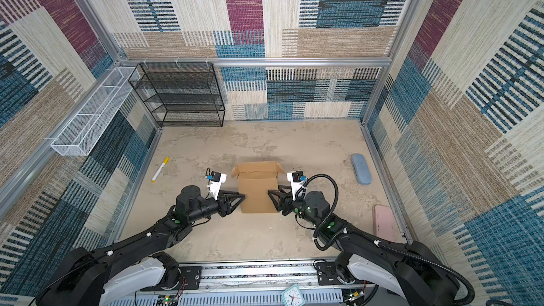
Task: Fold the paper box
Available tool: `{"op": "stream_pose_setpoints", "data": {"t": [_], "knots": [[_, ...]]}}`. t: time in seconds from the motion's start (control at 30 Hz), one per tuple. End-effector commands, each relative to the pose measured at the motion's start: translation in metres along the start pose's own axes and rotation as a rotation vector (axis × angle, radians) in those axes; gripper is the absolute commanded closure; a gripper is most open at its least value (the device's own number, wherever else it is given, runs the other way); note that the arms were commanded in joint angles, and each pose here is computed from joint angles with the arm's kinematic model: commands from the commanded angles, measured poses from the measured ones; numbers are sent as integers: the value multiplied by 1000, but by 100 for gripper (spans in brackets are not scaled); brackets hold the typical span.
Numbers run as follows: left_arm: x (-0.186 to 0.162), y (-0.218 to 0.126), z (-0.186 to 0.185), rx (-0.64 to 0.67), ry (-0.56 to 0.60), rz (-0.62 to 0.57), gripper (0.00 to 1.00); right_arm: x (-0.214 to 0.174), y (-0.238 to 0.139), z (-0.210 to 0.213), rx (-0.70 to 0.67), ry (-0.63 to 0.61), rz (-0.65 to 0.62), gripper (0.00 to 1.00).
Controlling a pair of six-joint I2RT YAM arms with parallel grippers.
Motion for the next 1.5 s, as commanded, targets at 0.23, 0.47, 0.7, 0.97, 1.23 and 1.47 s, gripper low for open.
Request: {"op": "stream_pose_setpoints", "data": {"t": [0.23, 0.47, 0.7, 0.97, 1.23, 1.47], "knots": [[-8, -8, -21, -18, 310, -128, 50, -13, -15, 18, 177, -174, -86, 41], [-26, -11, -23, 47, 413, -157, 48, -30, -22, 9, 158, -187, -105, 41], [-39, -9, -25, 99, 512, -210, 47, -43, -32, 0, 124, -238, -144, 42], [-54, 4, -34, 113, 607, -229, 46, -50, -34, -6, 103, -303, -159, 42], [-51, 6, -35, 126, 621, -298, 45, -55, -39, -10, 105, -307, -173, 43], [-49, 2, -38, 124, 621, -310, 43, -52, -37, -7, 102, -244, -150, 42]]}}
Point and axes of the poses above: each gripper's point midway between its finger pads, its own y axis out along the fingers, its own z axis along the line the jaws close on, x = y × z, the point moved 10 cm from there along -y, back along the fingers, and after that the axes turned 7 degrees about y, right-handed, at the moved point
